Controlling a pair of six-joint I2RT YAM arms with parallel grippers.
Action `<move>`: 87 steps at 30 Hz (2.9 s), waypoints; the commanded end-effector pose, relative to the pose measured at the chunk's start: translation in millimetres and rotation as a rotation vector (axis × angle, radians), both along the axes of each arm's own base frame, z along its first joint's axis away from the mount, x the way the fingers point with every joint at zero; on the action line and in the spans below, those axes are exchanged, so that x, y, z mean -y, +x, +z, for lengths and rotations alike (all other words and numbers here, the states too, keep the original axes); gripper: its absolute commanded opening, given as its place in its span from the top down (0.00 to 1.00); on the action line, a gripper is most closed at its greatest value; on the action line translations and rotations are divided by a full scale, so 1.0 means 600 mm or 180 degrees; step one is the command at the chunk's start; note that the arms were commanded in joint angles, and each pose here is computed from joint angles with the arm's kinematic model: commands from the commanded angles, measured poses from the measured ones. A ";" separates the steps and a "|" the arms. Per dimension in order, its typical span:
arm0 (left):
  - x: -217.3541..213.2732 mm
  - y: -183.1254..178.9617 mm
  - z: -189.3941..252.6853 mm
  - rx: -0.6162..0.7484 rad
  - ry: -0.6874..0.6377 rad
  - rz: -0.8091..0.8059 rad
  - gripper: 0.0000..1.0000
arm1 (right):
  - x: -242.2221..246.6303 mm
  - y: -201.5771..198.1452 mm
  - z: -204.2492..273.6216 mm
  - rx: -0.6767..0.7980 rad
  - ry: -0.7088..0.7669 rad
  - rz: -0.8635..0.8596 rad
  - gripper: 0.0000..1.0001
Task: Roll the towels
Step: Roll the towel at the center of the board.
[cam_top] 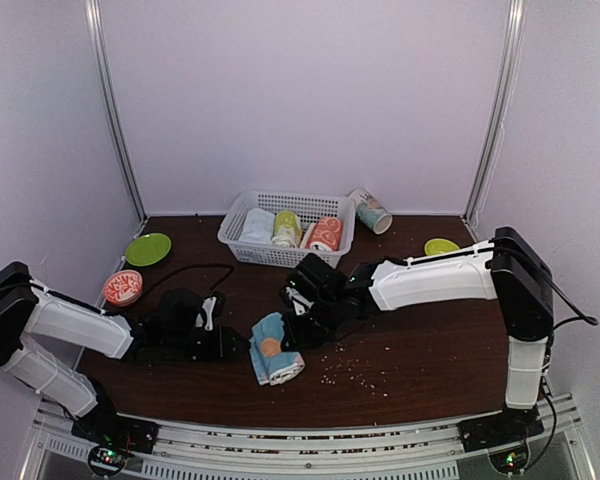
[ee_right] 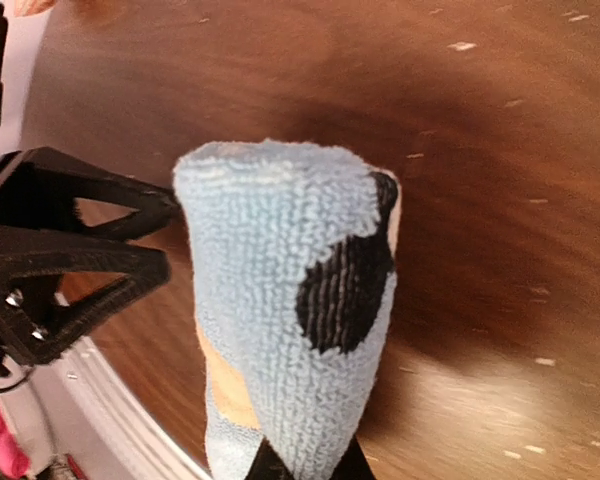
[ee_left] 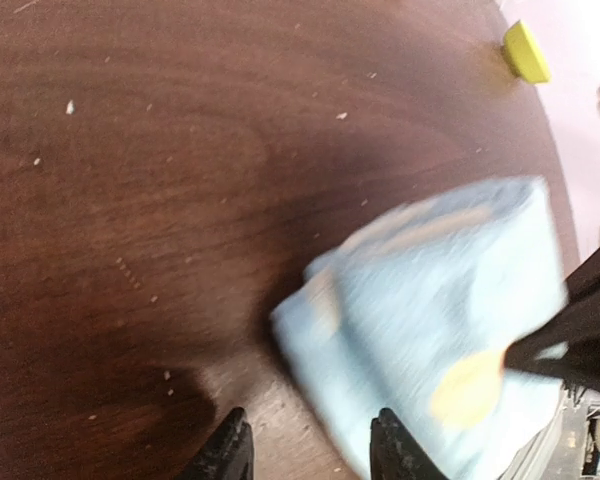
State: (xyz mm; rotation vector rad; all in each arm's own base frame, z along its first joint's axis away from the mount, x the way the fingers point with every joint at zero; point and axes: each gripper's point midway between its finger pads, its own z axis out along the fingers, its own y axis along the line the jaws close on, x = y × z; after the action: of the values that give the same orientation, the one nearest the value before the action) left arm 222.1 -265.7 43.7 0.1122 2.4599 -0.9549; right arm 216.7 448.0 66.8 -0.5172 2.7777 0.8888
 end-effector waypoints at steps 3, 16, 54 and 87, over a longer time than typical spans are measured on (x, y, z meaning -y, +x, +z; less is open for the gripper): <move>0.010 0.003 0.019 0.0034 0.0075 -0.0092 0.59 | 0.094 0.018 -0.017 0.0400 -0.1000 0.0081 1.00; 0.081 0.038 0.102 0.0267 -0.0230 -0.0335 0.59 | 0.059 0.022 -0.033 0.0488 -0.1037 -0.0100 1.00; 0.092 0.060 -0.044 -0.0162 0.0179 -0.0137 1.00 | 0.048 -0.008 -0.002 0.0561 -0.0781 -0.0112 0.38; 0.034 0.030 -0.104 -0.0351 0.0276 0.0063 1.00 | 0.034 0.029 0.058 -0.0217 0.1120 -0.0511 0.30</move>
State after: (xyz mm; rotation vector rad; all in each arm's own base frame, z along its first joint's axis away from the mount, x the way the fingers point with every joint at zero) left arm 258.9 -323.5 33.7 0.1344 2.4080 -1.0620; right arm 235.6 400.5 95.3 -0.2526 2.6561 1.0428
